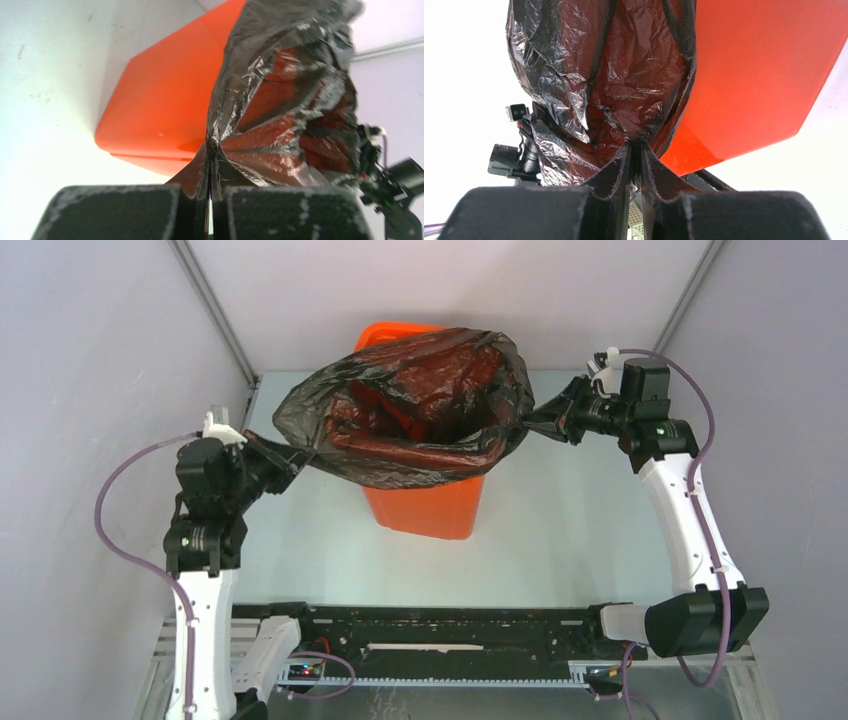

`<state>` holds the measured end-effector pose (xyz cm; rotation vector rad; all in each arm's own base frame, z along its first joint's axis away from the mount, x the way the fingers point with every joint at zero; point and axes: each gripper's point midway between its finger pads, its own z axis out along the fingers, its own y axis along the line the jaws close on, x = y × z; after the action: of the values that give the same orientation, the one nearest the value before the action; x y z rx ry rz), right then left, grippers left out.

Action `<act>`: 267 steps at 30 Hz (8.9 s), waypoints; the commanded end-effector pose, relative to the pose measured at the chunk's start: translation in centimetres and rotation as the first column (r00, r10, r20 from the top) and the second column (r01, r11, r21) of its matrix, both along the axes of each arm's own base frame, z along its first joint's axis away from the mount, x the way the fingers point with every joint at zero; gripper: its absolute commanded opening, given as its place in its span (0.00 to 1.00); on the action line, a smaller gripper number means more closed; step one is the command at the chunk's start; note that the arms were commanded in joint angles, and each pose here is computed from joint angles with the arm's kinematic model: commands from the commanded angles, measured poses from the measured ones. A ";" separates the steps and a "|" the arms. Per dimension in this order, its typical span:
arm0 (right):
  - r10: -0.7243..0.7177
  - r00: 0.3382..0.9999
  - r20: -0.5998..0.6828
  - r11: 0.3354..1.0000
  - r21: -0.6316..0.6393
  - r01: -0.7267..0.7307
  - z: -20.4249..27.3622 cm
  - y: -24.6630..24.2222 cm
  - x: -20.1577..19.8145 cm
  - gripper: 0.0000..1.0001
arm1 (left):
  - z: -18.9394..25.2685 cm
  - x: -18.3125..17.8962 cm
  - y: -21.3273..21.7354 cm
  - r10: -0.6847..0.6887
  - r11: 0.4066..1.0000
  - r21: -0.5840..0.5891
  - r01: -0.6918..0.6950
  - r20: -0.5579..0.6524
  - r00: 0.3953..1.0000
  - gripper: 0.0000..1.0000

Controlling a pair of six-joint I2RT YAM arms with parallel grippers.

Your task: Put the trash bags into the trash bin

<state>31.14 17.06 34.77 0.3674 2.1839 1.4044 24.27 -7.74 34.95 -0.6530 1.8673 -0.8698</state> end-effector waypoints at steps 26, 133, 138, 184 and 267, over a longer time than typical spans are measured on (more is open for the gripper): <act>-0.030 0.996 0.087 0.983 -0.180 0.045 0.8 -2.4 0.3 0.35 | 9.1 -2.4 6.6 0.226 0.904 0.298 -0.307 0.276 0.934 0.83; -0.092 0.995 0.036 0.990 -0.101 0.095 0.0 -1.9 6.1 0.45 | -1.2 26.6 -4.1 -0.093 0.995 -0.042 0.092 -0.007 0.996 0.00; -0.105 0.994 0.034 0.988 -0.111 0.108 -0.3 -2.5 6.0 0.45 | -4.6 24.0 -2.4 -0.057 0.998 -0.005 0.057 -0.081 0.995 0.00; -0.030 0.999 -0.017 0.996 0.078 0.032 -1.2 -1.1 4.0 0.30 | -4.6 10.0 -1.0 -0.052 0.977 -0.208 0.042 -0.040 0.998 0.41; -0.021 0.994 -0.110 0.995 0.097 0.032 -6.3 -4.3 -1.1 0.68 | -6.4 4.4 -5.9 -0.203 0.953 -0.255 0.162 -0.141 0.969 0.27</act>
<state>34.71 10.83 28.23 0.6002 2.1414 1.4722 29.17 -12.70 28.36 -0.7649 2.0048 -1.1532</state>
